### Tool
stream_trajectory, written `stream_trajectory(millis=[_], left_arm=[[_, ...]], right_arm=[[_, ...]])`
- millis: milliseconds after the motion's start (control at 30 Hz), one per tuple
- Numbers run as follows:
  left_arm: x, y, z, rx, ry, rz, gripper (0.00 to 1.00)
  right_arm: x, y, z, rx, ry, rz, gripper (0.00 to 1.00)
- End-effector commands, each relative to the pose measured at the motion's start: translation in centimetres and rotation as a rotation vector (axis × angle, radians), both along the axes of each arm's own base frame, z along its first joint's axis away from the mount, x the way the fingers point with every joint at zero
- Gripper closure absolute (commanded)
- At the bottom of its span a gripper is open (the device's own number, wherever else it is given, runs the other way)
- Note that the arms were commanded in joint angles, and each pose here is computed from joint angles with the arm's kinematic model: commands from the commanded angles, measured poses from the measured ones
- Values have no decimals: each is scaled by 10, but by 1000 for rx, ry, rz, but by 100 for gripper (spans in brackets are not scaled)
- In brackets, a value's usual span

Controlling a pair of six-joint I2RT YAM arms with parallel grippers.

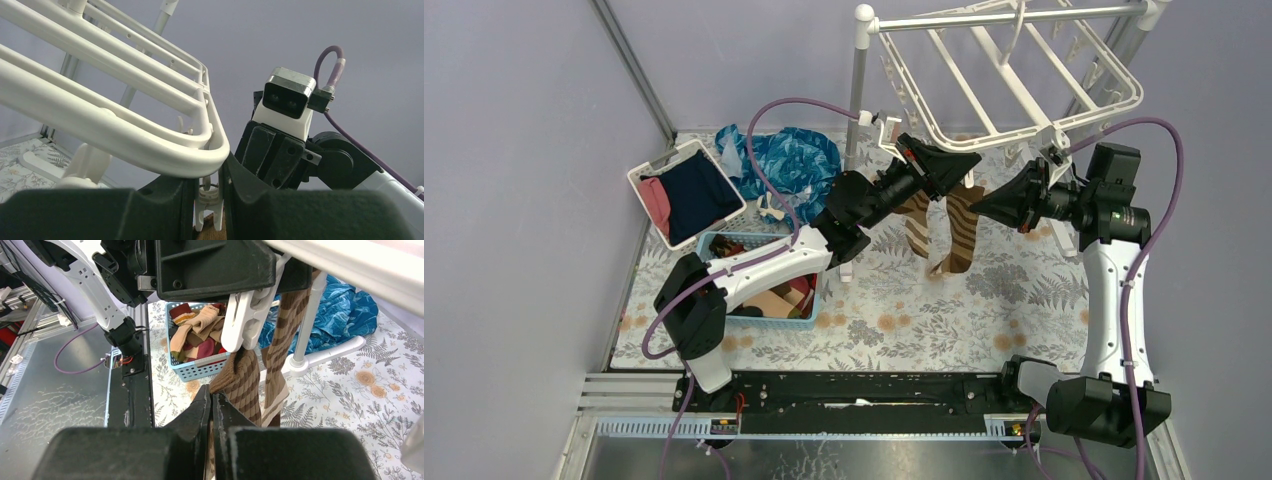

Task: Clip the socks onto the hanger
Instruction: Clamp the sock onto the hanger.

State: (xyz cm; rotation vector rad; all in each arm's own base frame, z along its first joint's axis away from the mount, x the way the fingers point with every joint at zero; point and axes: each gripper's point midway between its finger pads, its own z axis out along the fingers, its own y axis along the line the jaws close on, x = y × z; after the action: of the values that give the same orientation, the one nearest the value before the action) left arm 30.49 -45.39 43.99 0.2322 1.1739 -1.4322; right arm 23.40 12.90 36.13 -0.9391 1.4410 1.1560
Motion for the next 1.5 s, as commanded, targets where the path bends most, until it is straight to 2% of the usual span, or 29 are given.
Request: stream_trajectory(millis=[0,1133,1233,1367,1467], left_arm=[[0,5,7,-29,-28,-2,87],[-6,8,7,-42,-40,-42,87],[-5,9,7,-43,-36,-42,82],[-6,9,7,-43,-33,-47,64],[-6,9,6,-43,-32,-53,56]], right_arm=[[-24,8,24,50,-51,96,100],[-6,4,34,53,-45,93,100],[-5,4,31,55,-36,91,100],[-5,4,30,55,-34,91,99],[-4,4,29,56,-30,92,98]])
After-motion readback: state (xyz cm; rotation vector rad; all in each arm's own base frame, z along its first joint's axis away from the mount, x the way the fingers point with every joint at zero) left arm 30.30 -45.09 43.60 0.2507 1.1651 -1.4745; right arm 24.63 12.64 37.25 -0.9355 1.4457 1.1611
